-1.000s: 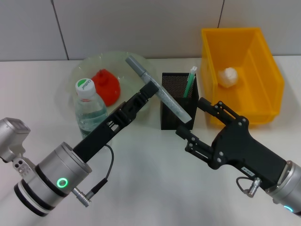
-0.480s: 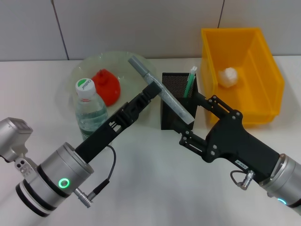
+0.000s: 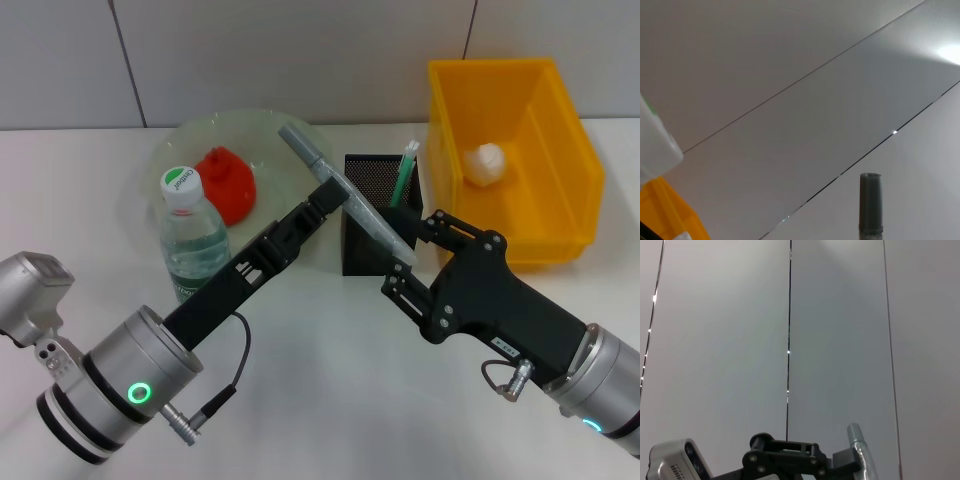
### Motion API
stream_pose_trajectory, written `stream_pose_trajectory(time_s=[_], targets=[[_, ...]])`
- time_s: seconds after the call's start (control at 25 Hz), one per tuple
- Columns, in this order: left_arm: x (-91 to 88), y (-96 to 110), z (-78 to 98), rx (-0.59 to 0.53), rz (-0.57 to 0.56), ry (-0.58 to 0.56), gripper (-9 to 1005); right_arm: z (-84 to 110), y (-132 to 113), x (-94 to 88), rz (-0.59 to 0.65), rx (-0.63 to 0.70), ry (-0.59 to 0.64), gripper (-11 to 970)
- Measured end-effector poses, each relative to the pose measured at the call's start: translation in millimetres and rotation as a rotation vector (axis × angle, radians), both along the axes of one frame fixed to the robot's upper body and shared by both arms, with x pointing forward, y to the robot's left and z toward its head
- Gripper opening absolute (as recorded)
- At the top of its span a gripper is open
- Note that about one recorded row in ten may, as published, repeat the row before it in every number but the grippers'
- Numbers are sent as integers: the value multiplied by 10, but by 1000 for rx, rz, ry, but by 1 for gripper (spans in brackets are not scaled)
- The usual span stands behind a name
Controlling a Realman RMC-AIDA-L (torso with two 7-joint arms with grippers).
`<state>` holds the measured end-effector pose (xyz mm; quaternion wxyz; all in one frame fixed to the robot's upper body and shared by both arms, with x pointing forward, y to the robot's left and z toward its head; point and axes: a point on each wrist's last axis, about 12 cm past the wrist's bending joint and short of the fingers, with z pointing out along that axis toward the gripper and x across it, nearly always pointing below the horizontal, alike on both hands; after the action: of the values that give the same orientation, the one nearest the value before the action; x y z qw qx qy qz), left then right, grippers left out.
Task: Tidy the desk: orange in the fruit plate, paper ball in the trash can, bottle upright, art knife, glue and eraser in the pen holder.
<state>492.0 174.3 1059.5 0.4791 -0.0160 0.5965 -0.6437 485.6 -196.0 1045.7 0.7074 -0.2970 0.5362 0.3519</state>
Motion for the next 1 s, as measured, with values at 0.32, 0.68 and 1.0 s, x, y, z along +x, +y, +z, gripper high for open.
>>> stream_pose_trajectory(time_s=[0.32, 0.68, 1.0], targets=[[-1, -3, 0, 1, -2, 0, 112, 7, 5, -1, 2, 6, -2, 365], [-3, -5, -2, 3, -3, -2, 112, 22, 34, 20, 3, 13, -1, 245], [-4, -10, 0, 7, -4, -8, 112, 26, 30, 10, 6, 18, -5, 162]])
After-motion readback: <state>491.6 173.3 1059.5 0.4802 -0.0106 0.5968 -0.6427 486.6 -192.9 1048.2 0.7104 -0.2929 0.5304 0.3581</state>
